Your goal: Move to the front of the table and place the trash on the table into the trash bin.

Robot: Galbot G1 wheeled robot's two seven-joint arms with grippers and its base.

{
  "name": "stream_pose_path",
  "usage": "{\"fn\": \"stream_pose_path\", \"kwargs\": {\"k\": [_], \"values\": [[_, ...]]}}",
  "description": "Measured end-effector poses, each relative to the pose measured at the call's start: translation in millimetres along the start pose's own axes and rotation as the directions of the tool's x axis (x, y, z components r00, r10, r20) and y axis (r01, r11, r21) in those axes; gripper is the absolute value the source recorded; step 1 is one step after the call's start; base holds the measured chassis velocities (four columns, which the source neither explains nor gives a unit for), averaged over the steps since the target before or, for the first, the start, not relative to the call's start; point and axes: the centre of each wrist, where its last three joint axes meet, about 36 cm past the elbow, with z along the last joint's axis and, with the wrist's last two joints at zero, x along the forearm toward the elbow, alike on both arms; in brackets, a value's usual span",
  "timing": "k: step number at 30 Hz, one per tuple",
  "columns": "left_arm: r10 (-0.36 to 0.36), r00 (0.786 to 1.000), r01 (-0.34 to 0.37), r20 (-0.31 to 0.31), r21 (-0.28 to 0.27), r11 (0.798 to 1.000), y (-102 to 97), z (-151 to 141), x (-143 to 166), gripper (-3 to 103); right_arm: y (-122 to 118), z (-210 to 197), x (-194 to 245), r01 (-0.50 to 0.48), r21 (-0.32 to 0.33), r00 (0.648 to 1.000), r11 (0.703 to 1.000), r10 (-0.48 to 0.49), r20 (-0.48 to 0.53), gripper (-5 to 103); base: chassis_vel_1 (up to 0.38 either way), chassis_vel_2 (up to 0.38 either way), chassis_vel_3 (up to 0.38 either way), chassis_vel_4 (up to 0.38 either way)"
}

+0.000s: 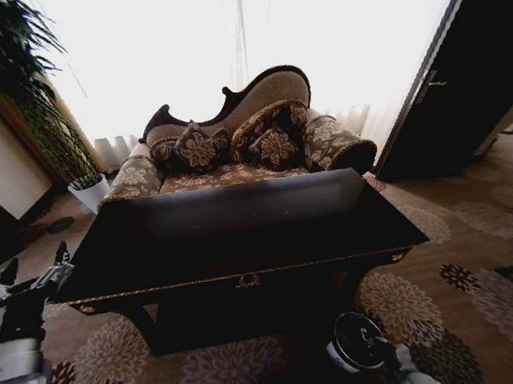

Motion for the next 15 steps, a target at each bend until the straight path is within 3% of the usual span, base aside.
{"fn": "stream_pose_path", "kwargs": {"k": [1, 5, 9, 10, 11, 15], "values": [[-0.002, 1.0, 0.002, 0.0, -0.001, 1.0, 0.7, -0.5, 0.3, 100, 0.4, 0.9, -0.2, 0.001, 0.004, 1.0, 1.0, -0.001, -0.006, -1, 0.0, 0.0, 0.0, 0.0], [-0.004, 1.0, 0.004, 0.003, -0.002, 1.0, 1.5, -2.6, 1.2, 100, 4.0, 4.2, 0.5, 0.005, 0.007, 1.0, 1.0, -0.005, -0.02, 20, 0.0, 0.0, 0.0, 0.0], [-0.002, 1.0, 0.002, 0.004, -0.001, 1.0, 1.0, -3.0, 1.3, 100, 4.1, 4.5, 2.0, 0.005, 0.008, 1.0, 1.0, -0.005, -0.02, 25, 0.0, 0.0, 0.0, 0.0], [-0.002, 1.0, 0.002, 0.005, 0.0, 1.0, 0.4, -3.1, 1.4, 100, 3.2, 4.9, 3.7, 0.005, 0.011, 1.0, 1.0, -0.005, -0.02, 36, 0.0, 0.0, 0.0, 0.0], [-0.001, 1.0, 0.001, 0.005, 0.002, 1.0, -0.1, -3.0, 1.6, 100, 2.4, 5.2, 4.8, 0.004, 0.012, 1.0, 1.0, -0.004, -0.02, 36, 0.0, 0.0, 0.0, 0.0], [0.001, 1.0, -0.001, 0.006, 0.006, 1.0, -2.1, -2.9, 2.2, 100, -0.6, 5.6, 9.3, 0.001, 0.015, 1.0, 1.0, -0.001, -0.017, 52, 0.0, 0.0, 0.0, 0.0]]}}
